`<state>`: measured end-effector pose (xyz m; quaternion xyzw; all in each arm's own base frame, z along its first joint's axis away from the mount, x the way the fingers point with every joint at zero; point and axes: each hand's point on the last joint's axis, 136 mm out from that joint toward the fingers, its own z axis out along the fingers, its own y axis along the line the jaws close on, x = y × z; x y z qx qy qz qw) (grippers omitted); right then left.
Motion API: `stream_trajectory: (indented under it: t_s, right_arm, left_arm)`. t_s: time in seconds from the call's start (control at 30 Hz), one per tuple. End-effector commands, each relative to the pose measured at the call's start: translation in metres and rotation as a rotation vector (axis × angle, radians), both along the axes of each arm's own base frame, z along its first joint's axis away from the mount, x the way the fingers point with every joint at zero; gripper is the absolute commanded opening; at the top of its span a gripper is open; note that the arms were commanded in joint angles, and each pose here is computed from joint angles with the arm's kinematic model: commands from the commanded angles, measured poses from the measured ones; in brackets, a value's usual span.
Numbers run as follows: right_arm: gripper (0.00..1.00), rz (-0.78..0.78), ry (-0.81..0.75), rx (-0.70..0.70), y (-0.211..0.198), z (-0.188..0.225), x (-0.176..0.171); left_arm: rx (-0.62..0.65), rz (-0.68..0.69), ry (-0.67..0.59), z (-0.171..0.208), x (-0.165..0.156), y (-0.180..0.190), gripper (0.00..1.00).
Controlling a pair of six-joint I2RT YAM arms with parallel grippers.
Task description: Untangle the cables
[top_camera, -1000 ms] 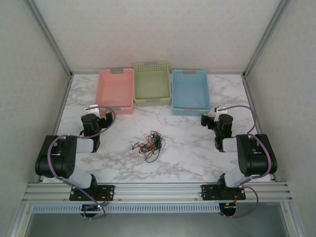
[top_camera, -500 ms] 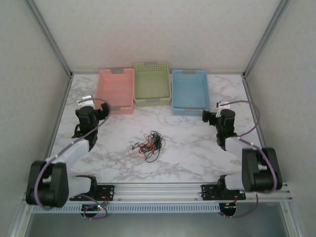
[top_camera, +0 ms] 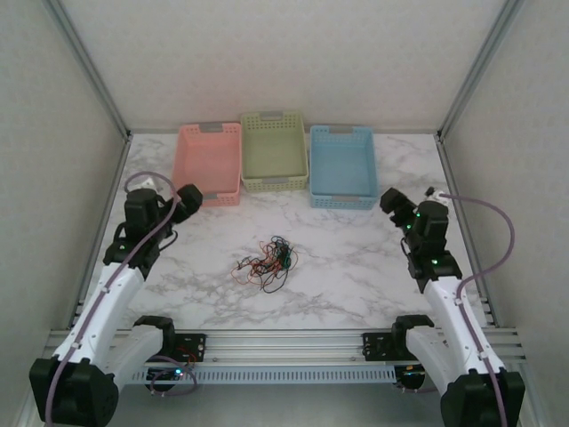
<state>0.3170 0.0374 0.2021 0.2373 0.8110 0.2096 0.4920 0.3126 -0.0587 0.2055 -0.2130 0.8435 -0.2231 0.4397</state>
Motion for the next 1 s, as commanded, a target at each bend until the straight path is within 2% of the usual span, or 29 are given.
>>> stream_trajectory:
  t_s: [0.0,0.1,0.27,0.47,0.53,0.83,0.97]
  right_arm:
    - [0.79,0.277,0.272,0.121,0.070,-0.036,-0.031]
    - [0.75,0.482,0.389,0.103,0.121,-0.051,-0.055]
    - [0.70,0.776,0.481,0.043,0.192,-0.064,-0.090]
    - [0.62,0.991,0.508,-0.048,0.244,-0.072,-0.107]
    - [0.61,1.029,0.510,-0.077,0.256,-0.075,-0.107]
    - [0.45,1.066,0.616,-0.162,0.280,-0.105,-0.089]
    - [0.44,1.065,0.629,-0.180,0.280,-0.114,-0.088]
  left_arm:
    - [-0.077,-0.122,0.240,-0.038,-0.049,-0.033,0.98]
    - [-0.142,-0.166,0.320,-0.061,-0.074,-0.051,0.97]
    - [-0.239,-0.234,0.372,-0.082,-0.095,-0.077,0.95]
    - [-0.266,-0.321,0.401,-0.086,-0.110,-0.104,0.93]
    - [-0.249,-0.344,0.400,-0.088,-0.113,-0.109,0.93]
    - [-0.230,-0.368,0.414,-0.098,-0.112,-0.119,0.90]
    - [-0.216,-0.370,0.421,-0.102,-0.112,-0.119,0.89]
